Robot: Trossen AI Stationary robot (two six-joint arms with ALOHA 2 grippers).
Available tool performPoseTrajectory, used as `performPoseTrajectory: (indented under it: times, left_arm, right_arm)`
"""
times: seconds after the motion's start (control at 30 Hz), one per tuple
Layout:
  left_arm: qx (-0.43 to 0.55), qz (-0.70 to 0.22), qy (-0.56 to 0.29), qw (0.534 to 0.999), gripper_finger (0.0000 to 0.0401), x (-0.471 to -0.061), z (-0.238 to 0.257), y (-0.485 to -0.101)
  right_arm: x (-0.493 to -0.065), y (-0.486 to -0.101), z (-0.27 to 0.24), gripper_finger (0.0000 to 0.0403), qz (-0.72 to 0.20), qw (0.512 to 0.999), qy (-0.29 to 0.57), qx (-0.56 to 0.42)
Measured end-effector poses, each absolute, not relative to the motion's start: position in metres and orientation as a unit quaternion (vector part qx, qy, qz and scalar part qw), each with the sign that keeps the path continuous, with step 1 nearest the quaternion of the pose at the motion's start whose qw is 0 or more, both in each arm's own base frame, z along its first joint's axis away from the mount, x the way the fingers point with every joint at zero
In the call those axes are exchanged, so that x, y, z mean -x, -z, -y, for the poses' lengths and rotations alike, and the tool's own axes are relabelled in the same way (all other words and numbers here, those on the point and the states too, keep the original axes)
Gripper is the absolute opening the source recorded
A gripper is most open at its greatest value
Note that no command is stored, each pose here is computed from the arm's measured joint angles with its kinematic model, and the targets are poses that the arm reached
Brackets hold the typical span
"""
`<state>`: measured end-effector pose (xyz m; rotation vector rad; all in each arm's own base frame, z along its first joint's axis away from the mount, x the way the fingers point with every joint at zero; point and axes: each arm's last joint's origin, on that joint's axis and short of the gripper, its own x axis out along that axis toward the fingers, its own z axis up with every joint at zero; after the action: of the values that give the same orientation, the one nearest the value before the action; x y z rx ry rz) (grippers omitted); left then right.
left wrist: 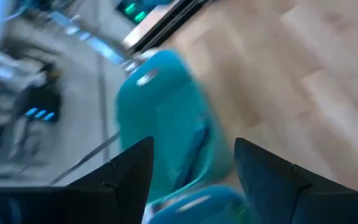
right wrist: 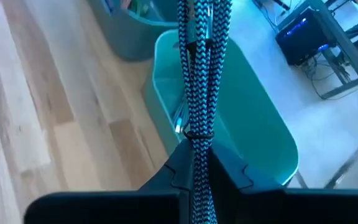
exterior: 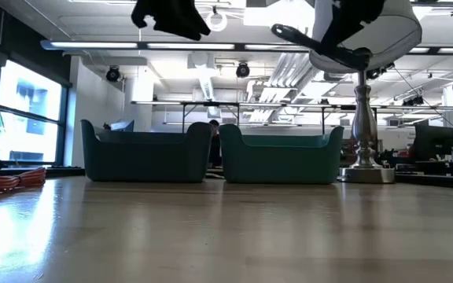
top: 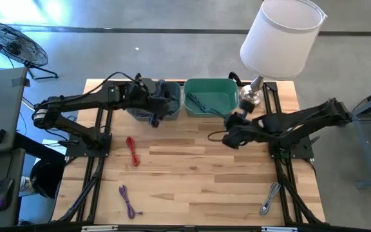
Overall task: Pick & Place USB Port
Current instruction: Put the blue usb cable into the green bin
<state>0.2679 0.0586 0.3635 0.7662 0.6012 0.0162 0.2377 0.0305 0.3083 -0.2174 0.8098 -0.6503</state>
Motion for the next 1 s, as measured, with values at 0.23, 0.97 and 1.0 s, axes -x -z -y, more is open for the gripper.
performPoseTrajectory:
  times: [0.23,0.97,1.0]
  left_arm:
    - [-0.425,-0.322,-0.081,0.842,0.0218,-0.255,-0.062,-0.404]
    - [-0.397,-0.23,-0.066,0.886,0.0153,-0.211,-0.139,-0.447]
    - [-0.395,-0.231,-0.064,0.887,0.0152,-0.211,-0.138,-0.446]
  right_arm:
    - [-0.229,-0.319,-0.005,0.0018,-0.381,0.858,0.322,0.122]
    - [-0.238,-0.333,0.102,0.0018,-0.349,0.902,0.236,0.095]
    - [-0.241,-0.329,0.104,0.0018,-0.355,0.901,0.231,0.092]
